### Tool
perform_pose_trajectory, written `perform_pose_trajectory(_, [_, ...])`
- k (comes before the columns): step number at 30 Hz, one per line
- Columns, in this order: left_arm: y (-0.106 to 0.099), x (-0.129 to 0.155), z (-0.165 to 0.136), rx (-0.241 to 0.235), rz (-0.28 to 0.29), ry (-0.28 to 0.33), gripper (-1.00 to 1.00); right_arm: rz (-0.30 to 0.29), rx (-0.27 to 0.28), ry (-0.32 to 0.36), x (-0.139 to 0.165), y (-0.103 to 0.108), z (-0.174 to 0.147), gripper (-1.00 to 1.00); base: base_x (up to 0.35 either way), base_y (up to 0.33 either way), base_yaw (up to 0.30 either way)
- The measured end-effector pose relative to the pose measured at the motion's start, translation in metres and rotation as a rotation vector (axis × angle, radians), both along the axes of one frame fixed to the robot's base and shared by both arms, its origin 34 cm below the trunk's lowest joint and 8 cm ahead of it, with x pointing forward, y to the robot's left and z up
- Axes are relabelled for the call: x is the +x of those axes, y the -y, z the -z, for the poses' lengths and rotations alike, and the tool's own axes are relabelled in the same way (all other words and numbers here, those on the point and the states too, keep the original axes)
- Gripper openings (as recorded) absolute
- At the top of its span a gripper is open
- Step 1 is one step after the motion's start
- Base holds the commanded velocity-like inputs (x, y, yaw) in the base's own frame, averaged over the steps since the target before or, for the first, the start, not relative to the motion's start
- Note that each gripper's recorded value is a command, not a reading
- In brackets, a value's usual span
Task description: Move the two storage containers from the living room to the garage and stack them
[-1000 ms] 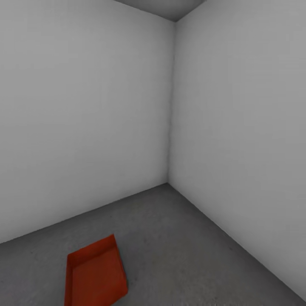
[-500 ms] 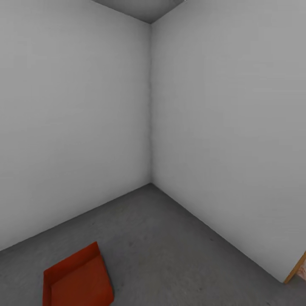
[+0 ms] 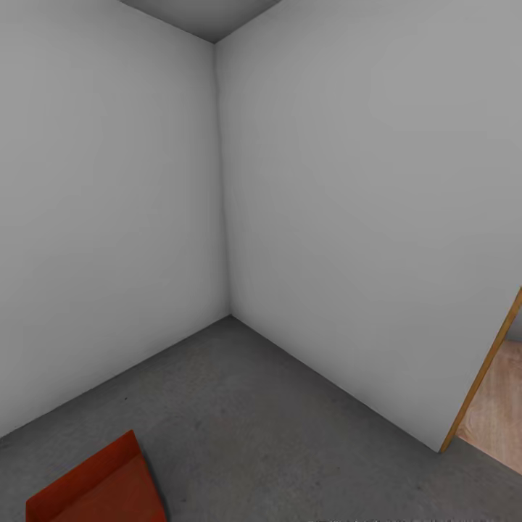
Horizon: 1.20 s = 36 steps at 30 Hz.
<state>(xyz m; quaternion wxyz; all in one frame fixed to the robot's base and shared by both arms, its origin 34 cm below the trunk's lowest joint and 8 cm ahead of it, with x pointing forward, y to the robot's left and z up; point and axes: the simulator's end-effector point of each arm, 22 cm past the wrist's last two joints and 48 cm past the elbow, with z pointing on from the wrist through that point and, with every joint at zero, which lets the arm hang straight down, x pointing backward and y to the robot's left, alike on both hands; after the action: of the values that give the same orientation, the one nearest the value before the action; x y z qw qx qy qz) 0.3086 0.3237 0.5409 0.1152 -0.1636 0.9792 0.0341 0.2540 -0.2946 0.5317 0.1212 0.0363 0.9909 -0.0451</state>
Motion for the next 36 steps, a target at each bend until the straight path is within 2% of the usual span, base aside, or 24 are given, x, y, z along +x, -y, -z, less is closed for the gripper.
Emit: perform_pose_trajectory(36, [0.0003, 0.0034, -0.0014, -0.001, -0.002, 0.009, 1.00, -0.001, 0.000, 0.007, 0.0028, 0.0002, -0.0009, 1.00, 0.000, 0.000, -0.295])
